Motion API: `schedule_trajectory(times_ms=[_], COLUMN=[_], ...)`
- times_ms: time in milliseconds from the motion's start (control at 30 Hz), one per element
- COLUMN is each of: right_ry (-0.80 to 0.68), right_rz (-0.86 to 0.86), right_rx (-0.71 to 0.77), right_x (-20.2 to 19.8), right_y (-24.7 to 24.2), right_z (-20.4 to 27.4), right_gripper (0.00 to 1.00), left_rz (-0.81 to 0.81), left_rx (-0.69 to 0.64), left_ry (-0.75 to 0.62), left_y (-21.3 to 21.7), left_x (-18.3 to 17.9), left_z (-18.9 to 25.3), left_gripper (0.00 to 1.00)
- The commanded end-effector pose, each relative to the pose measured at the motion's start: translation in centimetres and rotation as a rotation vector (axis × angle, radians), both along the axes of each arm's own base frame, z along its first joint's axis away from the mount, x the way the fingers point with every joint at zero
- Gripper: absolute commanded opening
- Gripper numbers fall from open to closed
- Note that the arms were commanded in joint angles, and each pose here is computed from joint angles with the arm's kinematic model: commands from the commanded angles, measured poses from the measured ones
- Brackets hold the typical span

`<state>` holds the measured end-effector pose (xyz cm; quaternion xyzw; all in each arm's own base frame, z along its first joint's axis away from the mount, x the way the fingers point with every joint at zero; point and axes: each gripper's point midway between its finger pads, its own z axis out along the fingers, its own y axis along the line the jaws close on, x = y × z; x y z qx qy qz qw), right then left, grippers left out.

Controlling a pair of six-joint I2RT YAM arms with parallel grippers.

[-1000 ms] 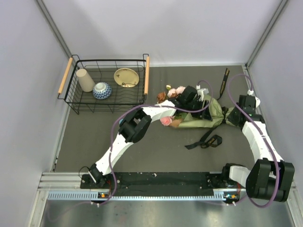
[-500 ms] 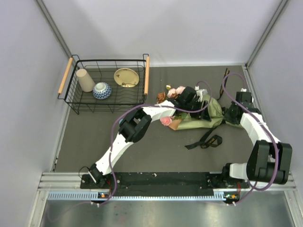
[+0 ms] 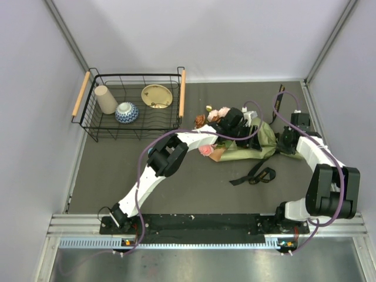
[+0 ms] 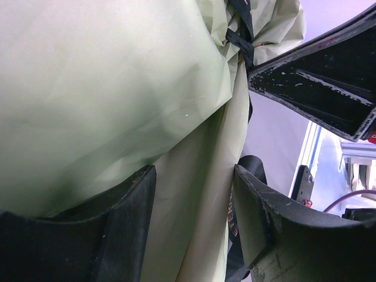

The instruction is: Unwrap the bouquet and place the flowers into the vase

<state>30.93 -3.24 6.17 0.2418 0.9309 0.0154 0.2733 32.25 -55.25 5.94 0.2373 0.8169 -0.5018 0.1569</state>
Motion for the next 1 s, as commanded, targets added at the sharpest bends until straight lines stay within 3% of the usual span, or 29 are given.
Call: schedule_trajectory(times_ms=[0,400,500,700,967], right_ry=[-0.052,-0.052,-0.052,-0.068,-0.080], right_rz=[0.011,0.033,0.038,0.045,-0.042], right_rx=[-0.046,-0.042,-0.035,-0.021,-0.088], right_x=[2.0,2.9,2.8,2.6,1.2], right_y=[-0.6,-0.4,-0.2,0.3,-1.0], right_z=[1.5,1.4,1.3,2.0,4.1], right_gripper=[0.20,0.24,0.21,0.00,0.00], left_rz=[-0.004,-0.003,-0.004,0.001,0.026], left_rx=[-0.003,-0.006,-0.007,-0.005,0.009], left_ry=[-0.021,-0.021,-0.025,-0.024,-0.010], left_y=[0.2,0.1,0.1,0.1,0.4], left_x=[0.1,0.2,0.2,0.3,0.9], left_z=[0.4,0.3,0.4,0.2,-0.6], left_gripper=[0.61,0.61,0.61,0.63,0.63])
